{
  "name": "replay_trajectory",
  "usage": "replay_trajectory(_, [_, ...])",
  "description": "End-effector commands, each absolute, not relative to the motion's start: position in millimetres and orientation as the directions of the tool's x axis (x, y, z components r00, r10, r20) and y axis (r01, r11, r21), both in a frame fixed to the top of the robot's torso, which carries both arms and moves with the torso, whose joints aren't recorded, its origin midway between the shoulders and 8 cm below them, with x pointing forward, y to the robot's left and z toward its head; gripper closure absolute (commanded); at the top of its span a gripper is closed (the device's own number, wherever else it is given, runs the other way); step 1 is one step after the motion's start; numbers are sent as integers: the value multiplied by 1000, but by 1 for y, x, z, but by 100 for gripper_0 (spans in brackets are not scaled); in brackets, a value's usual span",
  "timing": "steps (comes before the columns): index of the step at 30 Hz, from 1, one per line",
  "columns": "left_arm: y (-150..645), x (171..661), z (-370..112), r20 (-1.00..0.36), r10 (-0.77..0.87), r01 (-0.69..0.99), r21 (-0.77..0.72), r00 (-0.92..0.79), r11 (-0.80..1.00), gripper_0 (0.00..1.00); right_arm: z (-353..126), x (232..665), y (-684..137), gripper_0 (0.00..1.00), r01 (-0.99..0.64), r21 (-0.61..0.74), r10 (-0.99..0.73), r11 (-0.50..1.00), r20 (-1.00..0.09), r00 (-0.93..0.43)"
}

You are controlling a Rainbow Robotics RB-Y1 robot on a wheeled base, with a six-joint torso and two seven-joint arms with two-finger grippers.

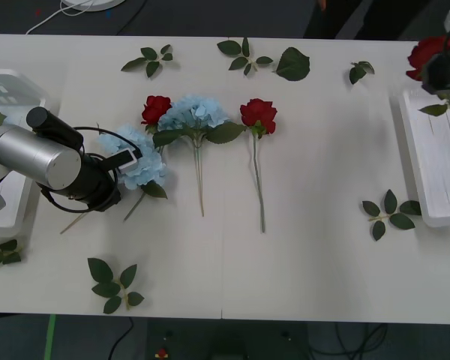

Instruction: Place the red flowers into the right box and the blue flowers into the left box. If a person shows an open palm, hand one flower to the person first, then continue sorting.

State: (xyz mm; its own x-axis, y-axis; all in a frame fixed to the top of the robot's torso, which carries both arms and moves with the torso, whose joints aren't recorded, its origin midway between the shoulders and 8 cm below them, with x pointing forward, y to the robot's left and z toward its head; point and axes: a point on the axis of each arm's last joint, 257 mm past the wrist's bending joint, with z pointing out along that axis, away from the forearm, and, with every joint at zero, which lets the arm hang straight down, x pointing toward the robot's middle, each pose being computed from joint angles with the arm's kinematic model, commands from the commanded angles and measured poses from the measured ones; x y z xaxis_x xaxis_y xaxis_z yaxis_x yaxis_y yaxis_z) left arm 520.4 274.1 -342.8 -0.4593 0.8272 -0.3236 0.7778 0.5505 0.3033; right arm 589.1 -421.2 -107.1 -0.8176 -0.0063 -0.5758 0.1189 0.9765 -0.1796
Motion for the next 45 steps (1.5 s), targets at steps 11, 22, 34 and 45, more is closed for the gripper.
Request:
replay_trajectory(11, [277, 513, -360, -335, 801, 760, 280, -495, 587, 100, -49, 588, -574, 100, 184, -311, -65, 932, -644, -762])
replay_trajectory(22, [334, 560, -199, -528, 647, 594, 296, -551, 748, 100, -75, 609, -612, 100, 254, -383, -92, 888, -689, -719])
replay_trajectory(34, [444, 513, -58, -712, 321, 349, 113, -624, 930, 100, -86, 617, -612, 0, 273, -393, -95, 878, -702, -705])
replay_trajectory(45, [550, 521, -21, -763, 334, 95, 341, -553, 935, 100, -93, 620, -602, 0, 253, -378, -100, 891, -705, -702])
